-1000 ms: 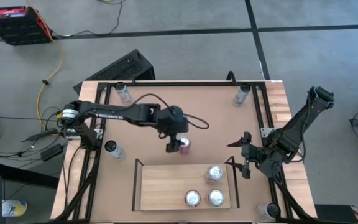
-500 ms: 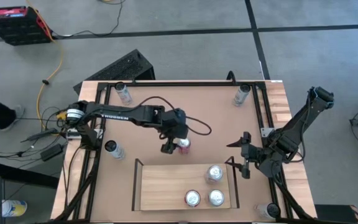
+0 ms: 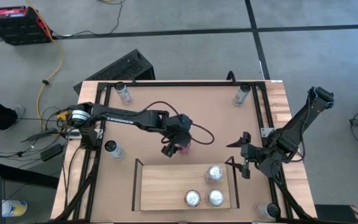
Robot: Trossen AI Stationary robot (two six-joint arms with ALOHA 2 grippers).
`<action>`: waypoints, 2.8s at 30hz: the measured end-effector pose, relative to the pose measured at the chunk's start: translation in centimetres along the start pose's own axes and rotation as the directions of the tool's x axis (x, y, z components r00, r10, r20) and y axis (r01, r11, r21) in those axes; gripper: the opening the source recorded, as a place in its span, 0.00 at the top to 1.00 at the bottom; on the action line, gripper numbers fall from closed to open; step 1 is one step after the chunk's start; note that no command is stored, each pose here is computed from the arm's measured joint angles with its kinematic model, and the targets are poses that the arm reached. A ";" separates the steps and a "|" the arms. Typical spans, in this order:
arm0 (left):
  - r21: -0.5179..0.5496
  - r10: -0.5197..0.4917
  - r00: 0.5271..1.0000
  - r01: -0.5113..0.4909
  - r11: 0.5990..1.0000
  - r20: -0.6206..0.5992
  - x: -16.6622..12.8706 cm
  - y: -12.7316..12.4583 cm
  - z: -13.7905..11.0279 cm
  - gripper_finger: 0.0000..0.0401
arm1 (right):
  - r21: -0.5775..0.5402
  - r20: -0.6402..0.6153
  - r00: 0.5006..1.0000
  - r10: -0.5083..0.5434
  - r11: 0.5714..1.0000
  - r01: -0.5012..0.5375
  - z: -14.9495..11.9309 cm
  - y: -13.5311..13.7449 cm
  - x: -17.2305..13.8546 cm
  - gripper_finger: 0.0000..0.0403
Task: Place canned beverage on shelf
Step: Put the red soda can aligned with the other red soda can on the shelf
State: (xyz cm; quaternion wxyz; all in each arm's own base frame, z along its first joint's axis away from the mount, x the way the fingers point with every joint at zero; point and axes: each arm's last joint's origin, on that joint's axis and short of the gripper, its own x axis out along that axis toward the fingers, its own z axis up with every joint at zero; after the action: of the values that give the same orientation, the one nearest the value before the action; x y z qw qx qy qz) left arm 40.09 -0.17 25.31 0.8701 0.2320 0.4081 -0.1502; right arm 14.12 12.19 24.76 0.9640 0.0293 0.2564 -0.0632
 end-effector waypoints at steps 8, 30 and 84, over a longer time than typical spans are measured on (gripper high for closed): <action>-0.005 -0.015 1.000 0.014 1.000 -0.027 1.7 -0.1 -0.4 0.22 | 0.001 -0.010 1.000 0.016 1.000 -0.016 0.0 0.1 0.0 0.08; -0.495 0.070 0.993 -0.107 0.862 -0.093 0.8 0.8 0.1 0.34 | -0.009 -0.011 1.000 0.014 1.000 -0.015 0.0 0.0 0.0 0.08; -0.739 0.317 0.931 -0.341 0.582 -0.180 0.6 4.1 -1.8 0.11 | -0.067 -0.012 1.000 0.013 0.998 -0.014 0.0 0.0 0.0 0.08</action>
State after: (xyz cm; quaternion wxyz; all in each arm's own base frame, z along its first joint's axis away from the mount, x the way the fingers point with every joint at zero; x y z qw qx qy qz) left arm 41.13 4.22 24.97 0.8926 -0.0801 0.3952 0.2014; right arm 14.10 12.23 24.72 0.9634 -0.0009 0.2638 -0.0480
